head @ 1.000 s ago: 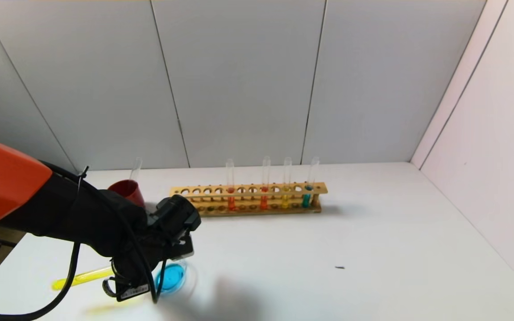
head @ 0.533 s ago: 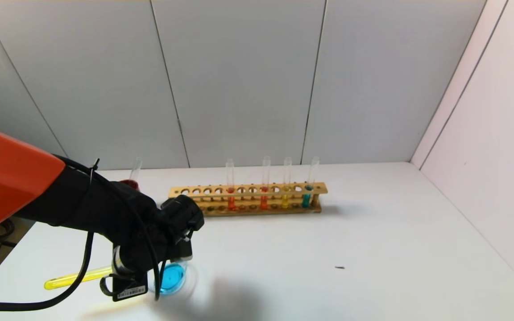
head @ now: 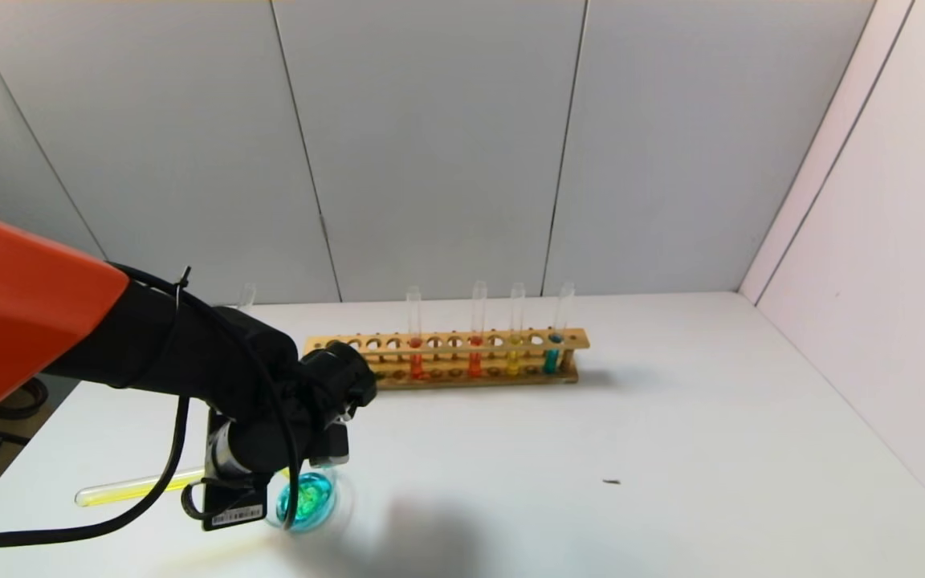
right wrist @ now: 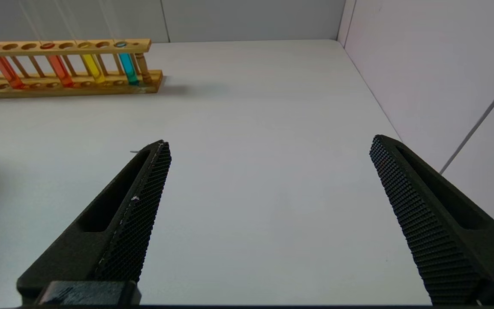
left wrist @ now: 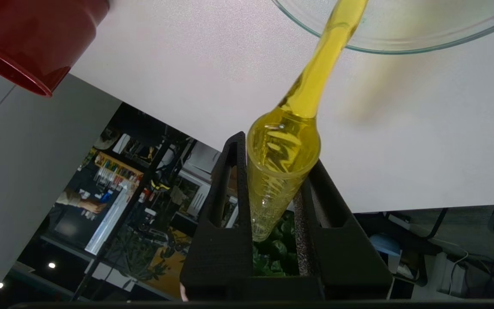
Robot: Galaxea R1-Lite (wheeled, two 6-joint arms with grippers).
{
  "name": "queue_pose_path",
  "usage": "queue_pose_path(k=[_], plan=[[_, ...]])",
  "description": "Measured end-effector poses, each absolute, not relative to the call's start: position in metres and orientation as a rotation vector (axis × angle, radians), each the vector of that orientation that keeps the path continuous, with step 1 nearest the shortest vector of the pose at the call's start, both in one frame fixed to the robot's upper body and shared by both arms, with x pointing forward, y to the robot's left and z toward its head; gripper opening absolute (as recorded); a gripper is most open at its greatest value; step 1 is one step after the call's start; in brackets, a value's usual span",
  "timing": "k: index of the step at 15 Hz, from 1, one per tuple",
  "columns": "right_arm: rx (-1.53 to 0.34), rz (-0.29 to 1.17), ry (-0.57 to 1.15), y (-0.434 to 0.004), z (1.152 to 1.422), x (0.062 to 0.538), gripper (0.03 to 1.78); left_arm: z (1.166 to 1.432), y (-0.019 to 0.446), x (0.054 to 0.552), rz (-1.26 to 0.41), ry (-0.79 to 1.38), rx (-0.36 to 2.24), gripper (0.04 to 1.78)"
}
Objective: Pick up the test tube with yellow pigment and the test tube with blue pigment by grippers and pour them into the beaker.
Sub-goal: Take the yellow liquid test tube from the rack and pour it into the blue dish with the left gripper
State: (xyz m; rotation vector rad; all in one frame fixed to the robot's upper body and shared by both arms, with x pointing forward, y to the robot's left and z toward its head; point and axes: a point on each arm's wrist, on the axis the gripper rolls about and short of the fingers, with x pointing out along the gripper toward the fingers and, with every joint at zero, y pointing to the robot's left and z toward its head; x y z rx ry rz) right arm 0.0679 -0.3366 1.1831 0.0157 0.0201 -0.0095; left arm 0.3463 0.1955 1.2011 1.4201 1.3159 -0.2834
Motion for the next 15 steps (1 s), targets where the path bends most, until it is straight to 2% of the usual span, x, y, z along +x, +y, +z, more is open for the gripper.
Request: queue_pose_path(k=[15], plan=[[0.016, -0.01, 0.021, -0.337, 1.183, 0.068, 1.7, 1.206, 0.183, 0.356, -0.315, 1.399, 1.491, 0.32]])
